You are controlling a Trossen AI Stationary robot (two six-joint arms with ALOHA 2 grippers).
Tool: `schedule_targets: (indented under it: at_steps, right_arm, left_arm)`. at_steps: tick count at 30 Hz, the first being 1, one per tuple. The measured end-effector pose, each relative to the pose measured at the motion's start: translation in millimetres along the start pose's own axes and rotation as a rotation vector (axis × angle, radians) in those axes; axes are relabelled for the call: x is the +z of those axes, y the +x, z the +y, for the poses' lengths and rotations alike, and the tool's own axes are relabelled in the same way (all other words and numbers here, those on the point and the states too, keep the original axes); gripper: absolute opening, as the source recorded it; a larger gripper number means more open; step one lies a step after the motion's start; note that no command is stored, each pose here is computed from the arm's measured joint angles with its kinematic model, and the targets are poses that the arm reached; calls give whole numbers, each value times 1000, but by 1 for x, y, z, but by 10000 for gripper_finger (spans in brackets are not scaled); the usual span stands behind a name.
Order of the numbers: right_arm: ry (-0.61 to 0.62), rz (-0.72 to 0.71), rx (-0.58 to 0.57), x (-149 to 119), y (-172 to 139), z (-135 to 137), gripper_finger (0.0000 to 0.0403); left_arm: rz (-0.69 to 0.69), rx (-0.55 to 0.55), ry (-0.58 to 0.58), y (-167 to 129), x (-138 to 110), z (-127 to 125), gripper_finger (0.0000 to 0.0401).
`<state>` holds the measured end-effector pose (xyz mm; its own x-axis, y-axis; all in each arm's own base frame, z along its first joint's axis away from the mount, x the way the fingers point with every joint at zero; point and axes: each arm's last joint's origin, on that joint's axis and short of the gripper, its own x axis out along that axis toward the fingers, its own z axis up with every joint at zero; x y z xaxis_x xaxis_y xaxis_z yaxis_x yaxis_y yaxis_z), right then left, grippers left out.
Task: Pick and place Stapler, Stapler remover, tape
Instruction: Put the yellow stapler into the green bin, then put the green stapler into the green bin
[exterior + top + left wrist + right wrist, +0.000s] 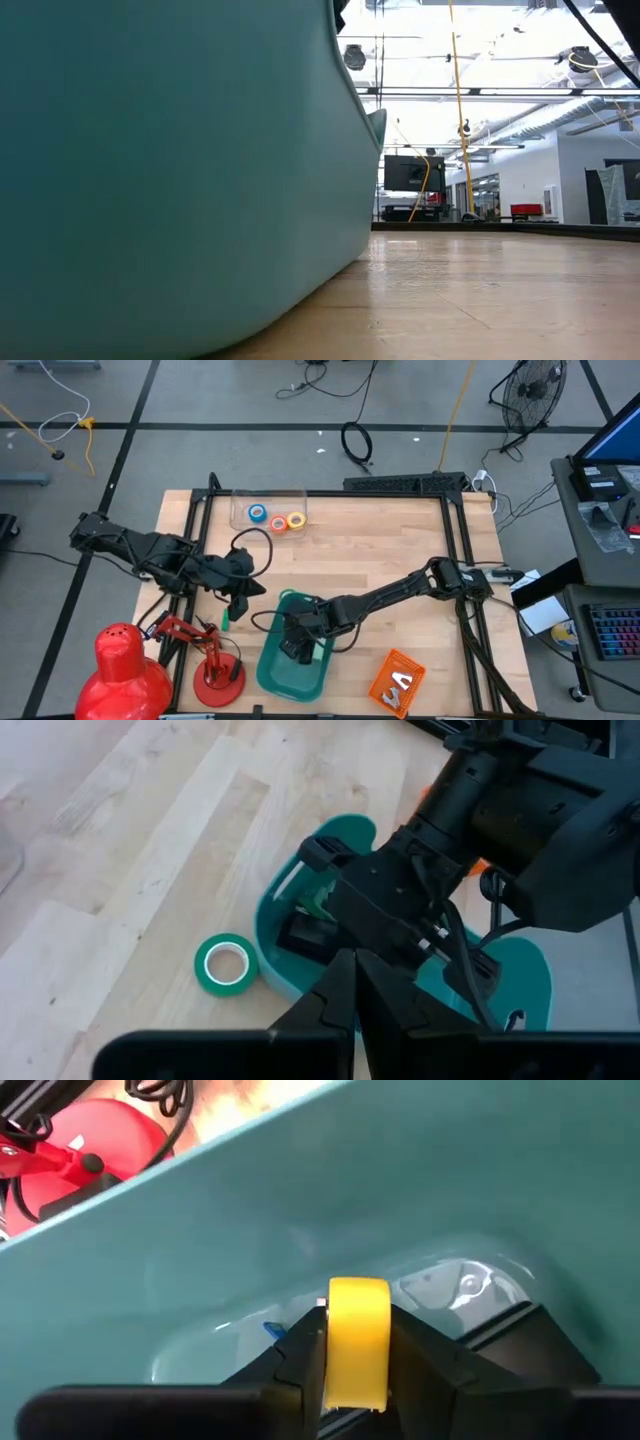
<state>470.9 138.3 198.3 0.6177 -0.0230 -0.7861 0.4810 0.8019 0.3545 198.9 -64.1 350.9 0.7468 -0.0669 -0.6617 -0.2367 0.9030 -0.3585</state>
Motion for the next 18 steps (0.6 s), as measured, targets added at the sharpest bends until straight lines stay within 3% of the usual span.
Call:
schedule_targets:
  at_steps: [9,18]
  right_arm:
    - [-16,-35,33,3,0,3,129]
    - [-47,-109,106,17,-19,11,120]
  left_arm:
    - [-2,0,-8,0,0,0,10]
    - [-15,12,-27,-1,0,1,15]
